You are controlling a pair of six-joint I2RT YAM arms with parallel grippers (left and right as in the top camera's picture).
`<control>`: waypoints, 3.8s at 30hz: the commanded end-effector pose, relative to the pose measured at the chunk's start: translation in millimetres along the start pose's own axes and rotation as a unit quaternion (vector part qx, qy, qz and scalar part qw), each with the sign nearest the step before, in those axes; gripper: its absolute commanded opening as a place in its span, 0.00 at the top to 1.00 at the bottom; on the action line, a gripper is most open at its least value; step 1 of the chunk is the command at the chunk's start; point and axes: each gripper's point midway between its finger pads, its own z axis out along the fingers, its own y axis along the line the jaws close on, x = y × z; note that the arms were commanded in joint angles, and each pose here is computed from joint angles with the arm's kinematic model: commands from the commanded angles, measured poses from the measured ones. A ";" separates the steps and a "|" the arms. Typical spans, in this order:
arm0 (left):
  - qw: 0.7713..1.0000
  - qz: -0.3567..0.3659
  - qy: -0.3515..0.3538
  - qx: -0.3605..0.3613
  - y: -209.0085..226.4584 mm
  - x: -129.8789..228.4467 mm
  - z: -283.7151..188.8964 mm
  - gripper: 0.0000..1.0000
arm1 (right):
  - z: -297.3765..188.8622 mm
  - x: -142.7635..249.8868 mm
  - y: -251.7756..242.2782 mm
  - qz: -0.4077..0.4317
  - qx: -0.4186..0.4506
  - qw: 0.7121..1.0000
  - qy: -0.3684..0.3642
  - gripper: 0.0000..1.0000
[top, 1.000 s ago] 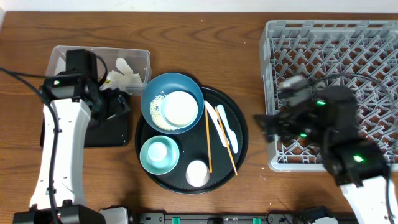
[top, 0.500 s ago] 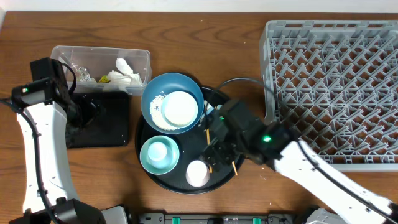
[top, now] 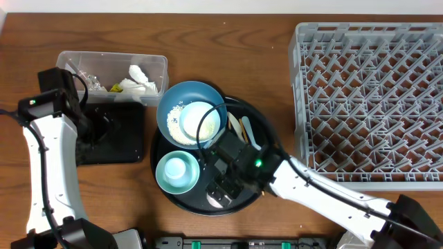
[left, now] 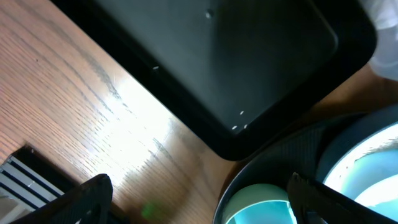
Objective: Sort waste into correct bins and load items into the dishwasher rack
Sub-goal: 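Grasp the pink cup on the round tray with the right gripper, then carry the pink cup to the rack and place it upside down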
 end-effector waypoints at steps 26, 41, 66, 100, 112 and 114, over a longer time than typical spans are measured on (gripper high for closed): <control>1.000 -0.006 -0.001 -0.005 2.6 -0.1 2.6 0.09 | 30.0 -2.2 5.7 -0.007 0.040 0.999 0.018 0.51; 1.000 -0.006 -0.001 -0.005 2.6 -0.1 2.6 0.08 | -83.0 -65.5 -55.1 0.075 0.071 0.989 -0.102 0.65; 1.000 -0.006 -0.005 -0.003 1.6 -1.9 2.6 0.09 | -336.6 111.3 -391.0 0.465 0.394 0.751 -0.253 0.69; 1.000 -0.003 -0.006 -0.002 1.0 -2.3 2.6 0.09 | -276.0 244.2 -550.0 0.595 0.416 0.651 -0.222 0.32; 1.000 0.006 -0.005 -0.002 1.0 -2.1 2.6 0.08 | -297.1 157.7 -517.9 0.507 0.304 0.737 -0.329 0.01; 1.000 0.006 -0.006 -0.002 1.0 -2.2 2.6 0.08 | -302.7 138.4 -500.8 0.491 0.296 0.750 -0.330 0.01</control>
